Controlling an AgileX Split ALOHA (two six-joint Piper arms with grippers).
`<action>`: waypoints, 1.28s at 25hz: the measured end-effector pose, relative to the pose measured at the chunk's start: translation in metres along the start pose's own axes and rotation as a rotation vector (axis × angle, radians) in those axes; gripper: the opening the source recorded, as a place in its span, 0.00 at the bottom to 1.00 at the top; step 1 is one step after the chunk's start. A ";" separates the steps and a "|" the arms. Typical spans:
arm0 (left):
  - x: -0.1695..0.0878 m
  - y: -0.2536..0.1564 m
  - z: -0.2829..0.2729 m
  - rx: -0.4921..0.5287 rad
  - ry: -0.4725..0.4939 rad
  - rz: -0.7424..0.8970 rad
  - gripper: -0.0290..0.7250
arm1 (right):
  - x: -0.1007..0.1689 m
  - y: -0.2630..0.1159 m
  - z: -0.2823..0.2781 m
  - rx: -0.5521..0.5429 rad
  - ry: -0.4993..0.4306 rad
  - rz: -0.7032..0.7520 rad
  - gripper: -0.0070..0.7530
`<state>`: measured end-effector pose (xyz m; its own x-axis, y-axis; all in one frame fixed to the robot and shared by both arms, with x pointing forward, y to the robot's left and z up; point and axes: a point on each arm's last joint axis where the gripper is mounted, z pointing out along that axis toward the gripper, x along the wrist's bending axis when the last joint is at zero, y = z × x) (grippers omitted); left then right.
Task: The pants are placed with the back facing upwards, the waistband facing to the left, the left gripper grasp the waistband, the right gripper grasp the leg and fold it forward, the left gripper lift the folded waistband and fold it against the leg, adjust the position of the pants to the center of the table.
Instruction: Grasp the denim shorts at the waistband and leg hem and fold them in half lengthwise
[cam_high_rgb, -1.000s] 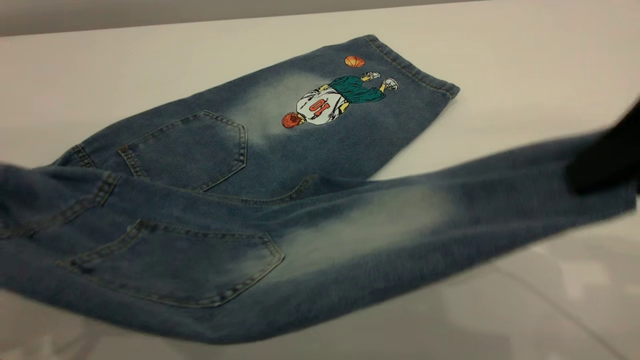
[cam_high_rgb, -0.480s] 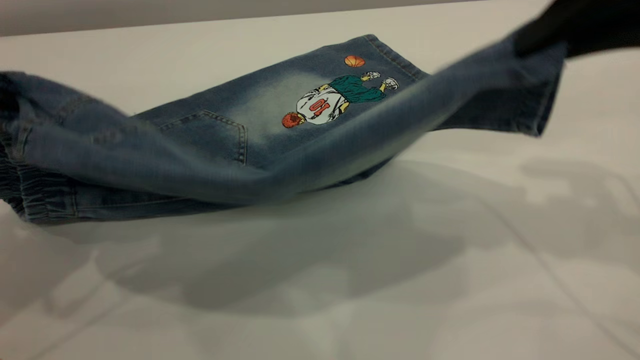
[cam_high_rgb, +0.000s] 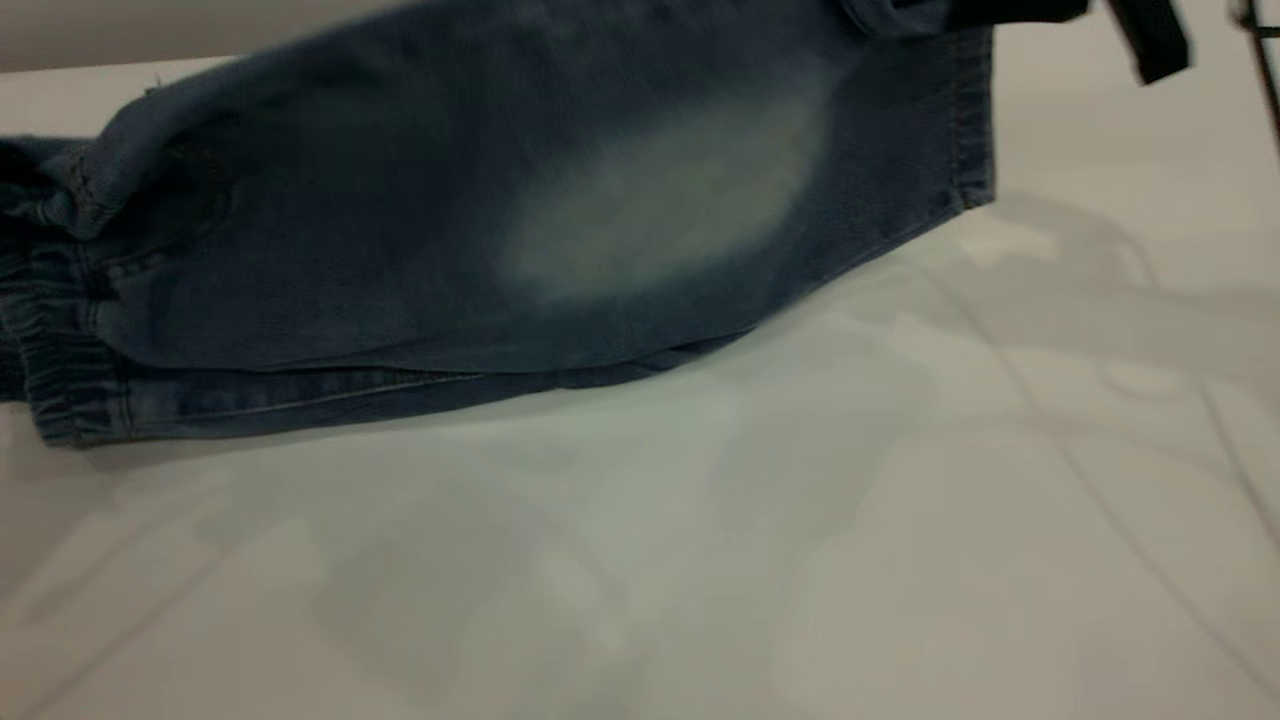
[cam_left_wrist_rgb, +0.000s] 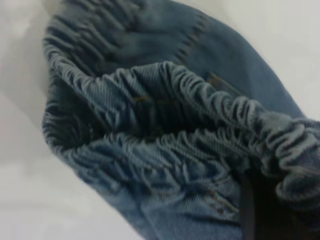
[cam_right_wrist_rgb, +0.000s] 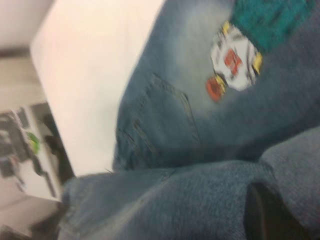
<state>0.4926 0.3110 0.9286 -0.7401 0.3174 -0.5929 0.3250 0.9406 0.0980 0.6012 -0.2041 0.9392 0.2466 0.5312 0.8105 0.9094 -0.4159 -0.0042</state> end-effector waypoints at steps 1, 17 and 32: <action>0.002 0.002 0.005 -0.012 0.013 -0.030 0.22 | 0.000 0.005 0.007 -0.004 0.014 0.019 0.04; 0.004 0.018 0.063 -0.008 0.133 0.096 0.22 | -0.032 0.040 0.076 -0.027 -0.014 0.022 0.06; -0.006 0.010 0.056 0.104 0.049 0.596 0.79 | 0.024 0.042 0.068 0.110 0.238 -0.402 0.78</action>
<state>0.5335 0.3113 0.8880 -0.4380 0.7935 -0.4225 0.7459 0.5831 0.3219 0.6679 -0.1591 0.9187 -0.2037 0.4446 0.8723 0.9502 -0.1248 0.2855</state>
